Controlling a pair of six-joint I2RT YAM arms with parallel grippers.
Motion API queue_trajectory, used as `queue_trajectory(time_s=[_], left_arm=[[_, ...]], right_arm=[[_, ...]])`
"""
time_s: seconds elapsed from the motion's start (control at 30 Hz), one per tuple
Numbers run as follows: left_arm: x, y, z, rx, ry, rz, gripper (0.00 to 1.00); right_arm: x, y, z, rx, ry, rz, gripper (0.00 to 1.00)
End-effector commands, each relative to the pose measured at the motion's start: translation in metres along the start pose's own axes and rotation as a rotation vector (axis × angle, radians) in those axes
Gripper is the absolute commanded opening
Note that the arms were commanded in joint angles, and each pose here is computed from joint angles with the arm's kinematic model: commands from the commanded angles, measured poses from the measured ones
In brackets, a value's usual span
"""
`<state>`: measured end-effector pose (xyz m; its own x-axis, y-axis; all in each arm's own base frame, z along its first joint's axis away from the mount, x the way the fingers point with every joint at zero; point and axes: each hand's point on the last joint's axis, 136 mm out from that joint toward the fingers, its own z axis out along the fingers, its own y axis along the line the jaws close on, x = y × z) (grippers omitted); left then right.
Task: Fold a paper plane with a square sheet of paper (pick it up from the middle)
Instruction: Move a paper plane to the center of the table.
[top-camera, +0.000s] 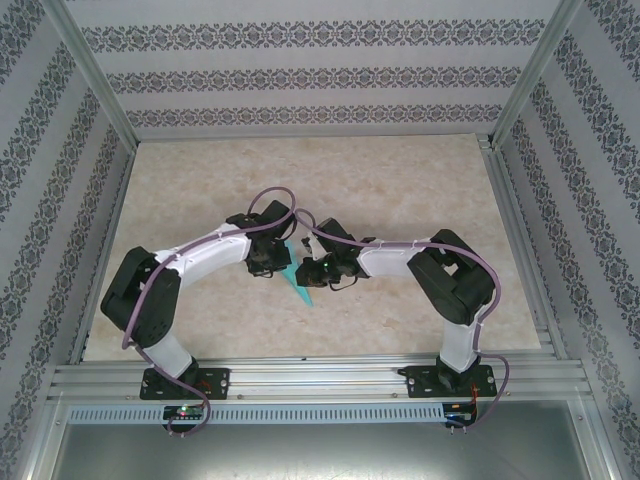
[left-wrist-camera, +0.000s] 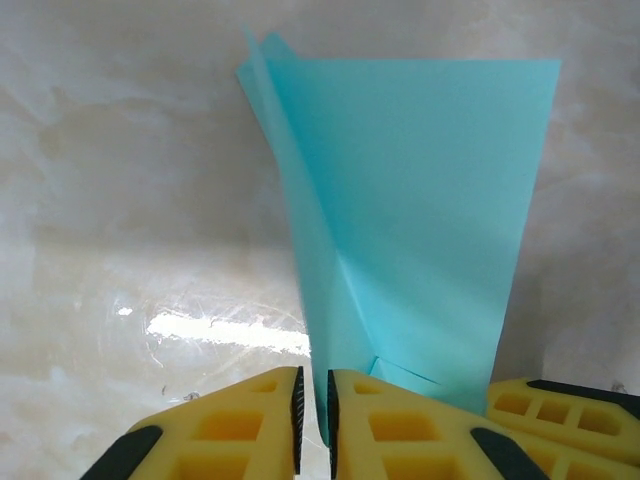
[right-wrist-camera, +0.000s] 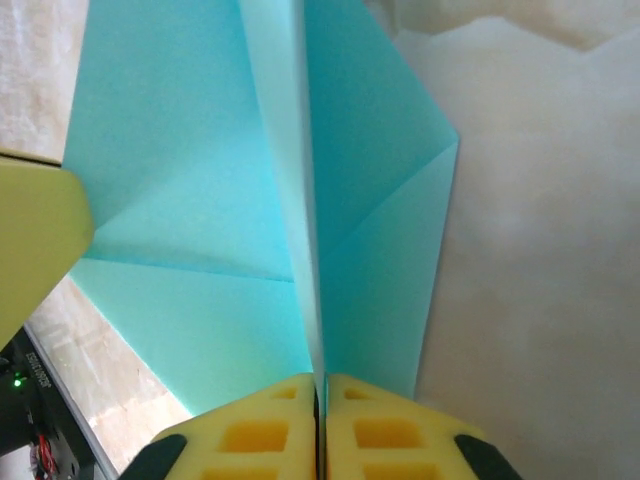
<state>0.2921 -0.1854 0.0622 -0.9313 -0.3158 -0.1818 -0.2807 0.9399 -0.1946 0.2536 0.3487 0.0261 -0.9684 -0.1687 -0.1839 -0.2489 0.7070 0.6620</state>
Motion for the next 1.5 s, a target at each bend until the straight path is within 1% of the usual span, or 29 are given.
queue_trajectory(time_s=[0.0,0.03,0.1,0.13,0.17,0.27,0.3,0.37,0.5,0.7,0.87,0.97,1.03,1.07,1.13,1.23,1.47], left_arm=[[-0.007,-0.01,-0.018,0.099,-0.051,-0.016,0.22],[-0.009,-0.014,-0.024,0.137,-0.071,-0.016,0.24],[-0.014,-0.017,-0.038,0.191,-0.123,-0.022,0.28],[-0.017,-0.016,-0.046,0.203,-0.156,-0.027,0.3],[-0.019,-0.012,-0.053,0.199,-0.186,-0.039,0.32],[-0.025,0.004,-0.067,0.172,-0.262,-0.073,0.34],[-0.025,0.009,-0.068,0.16,-0.275,-0.082,0.35],[-0.026,0.018,-0.071,0.146,-0.294,-0.1,0.35],[-0.025,0.026,-0.069,0.124,-0.292,-0.116,0.36],[-0.024,0.027,-0.066,0.117,-0.277,-0.116,0.36],[-0.024,0.03,-0.065,0.112,-0.276,-0.119,0.36],[-0.024,0.03,-0.063,0.11,-0.269,-0.118,0.36],[-0.023,0.03,-0.062,0.108,-0.266,-0.118,0.36],[-0.023,0.03,-0.062,0.108,-0.265,-0.118,0.36],[-0.024,0.03,-0.061,0.108,-0.261,-0.118,0.36],[-0.025,0.03,-0.061,0.107,-0.258,-0.118,0.36],[-0.025,0.029,-0.059,0.103,-0.249,-0.116,0.36]], right_arm=[[-0.007,0.012,-0.012,0.023,-0.034,-0.046,0.06],[-0.009,0.013,-0.018,0.039,-0.051,-0.053,0.03],[-0.015,0.011,-0.031,0.089,-0.092,-0.064,0.02],[-0.018,0.004,-0.04,0.153,-0.118,-0.062,0.02],[-0.022,-0.003,-0.049,0.222,-0.144,-0.059,0.01],[-0.031,-0.026,-0.075,0.411,-0.212,-0.052,0.01],[-0.033,-0.03,-0.081,0.448,-0.224,-0.059,0.01],[-0.038,-0.04,-0.091,0.532,-0.235,-0.056,0.02],[-0.044,-0.05,-0.088,0.606,-0.188,-0.056,0.03],[-0.05,-0.061,-0.072,0.661,-0.143,-0.031,0.06],[-0.048,-0.067,-0.058,0.66,-0.112,-0.015,0.09],[-0.044,-0.073,-0.049,0.664,-0.087,-0.002,0.16],[-0.041,-0.077,-0.043,0.662,-0.071,0.006,0.15],[-0.039,-0.08,-0.041,0.665,-0.065,0.014,0.17],[-0.035,-0.084,-0.038,0.673,-0.055,0.025,0.24],[-0.031,-0.091,-0.035,0.689,-0.044,0.041,0.28],[-0.025,-0.098,-0.023,0.679,-0.028,0.084,0.29]])
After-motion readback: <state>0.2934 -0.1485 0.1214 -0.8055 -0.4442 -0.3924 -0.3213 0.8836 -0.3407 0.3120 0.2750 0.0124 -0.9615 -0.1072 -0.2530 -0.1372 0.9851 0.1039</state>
